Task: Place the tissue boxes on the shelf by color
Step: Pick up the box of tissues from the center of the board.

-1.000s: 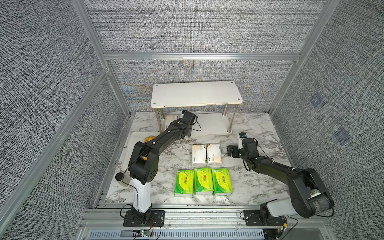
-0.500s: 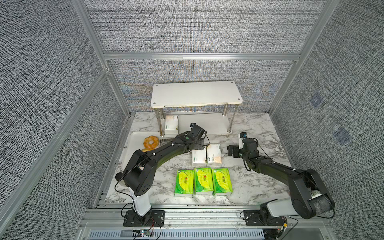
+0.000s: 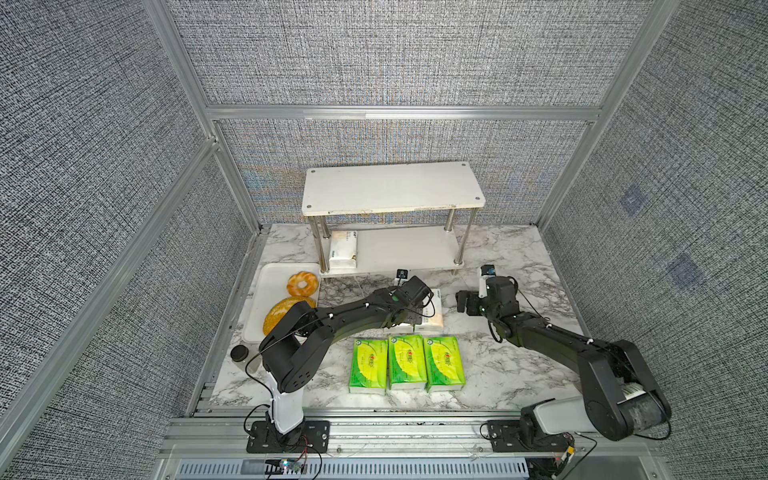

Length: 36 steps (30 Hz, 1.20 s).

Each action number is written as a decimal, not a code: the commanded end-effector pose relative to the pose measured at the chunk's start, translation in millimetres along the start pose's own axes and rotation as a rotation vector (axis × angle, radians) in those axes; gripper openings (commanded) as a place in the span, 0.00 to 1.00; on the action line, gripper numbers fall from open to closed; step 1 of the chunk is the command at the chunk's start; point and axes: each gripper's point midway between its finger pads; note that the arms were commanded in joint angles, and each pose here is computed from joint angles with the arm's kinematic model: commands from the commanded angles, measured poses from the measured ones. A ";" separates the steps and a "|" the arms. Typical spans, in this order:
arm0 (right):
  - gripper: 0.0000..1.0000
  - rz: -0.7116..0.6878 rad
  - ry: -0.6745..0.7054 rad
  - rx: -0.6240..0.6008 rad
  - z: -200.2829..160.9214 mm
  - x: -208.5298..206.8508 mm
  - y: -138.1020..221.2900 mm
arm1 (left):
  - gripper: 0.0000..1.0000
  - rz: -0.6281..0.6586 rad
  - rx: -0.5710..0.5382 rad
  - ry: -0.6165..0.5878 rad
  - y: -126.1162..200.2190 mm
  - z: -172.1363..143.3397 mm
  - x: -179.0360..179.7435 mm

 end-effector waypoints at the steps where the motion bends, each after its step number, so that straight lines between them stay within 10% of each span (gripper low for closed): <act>1: 0.99 -0.002 0.004 -0.001 -0.3 -0.9 0.6 | 0.98 0.009 -0.020 0.033 -3.0 2.3 1.5; 24: 0.99 0.006 0.000 -0.006 -1.5 -0.7 3.4 | 0.88 0.047 -0.007 0.017 -28.1 -12.7 7.1; 36: 0.99 0.009 -0.002 -0.007 -2.0 -0.1 4.0 | 0.83 0.020 -0.084 0.015 9.6 15.7 8.2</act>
Point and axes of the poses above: each gripper's point midway between its finger pads, its own y axis back along the fingers, its own x axis along the line the jaws close on, z = x × y, and after that the axes turned 8 degrees about -y, right-handed
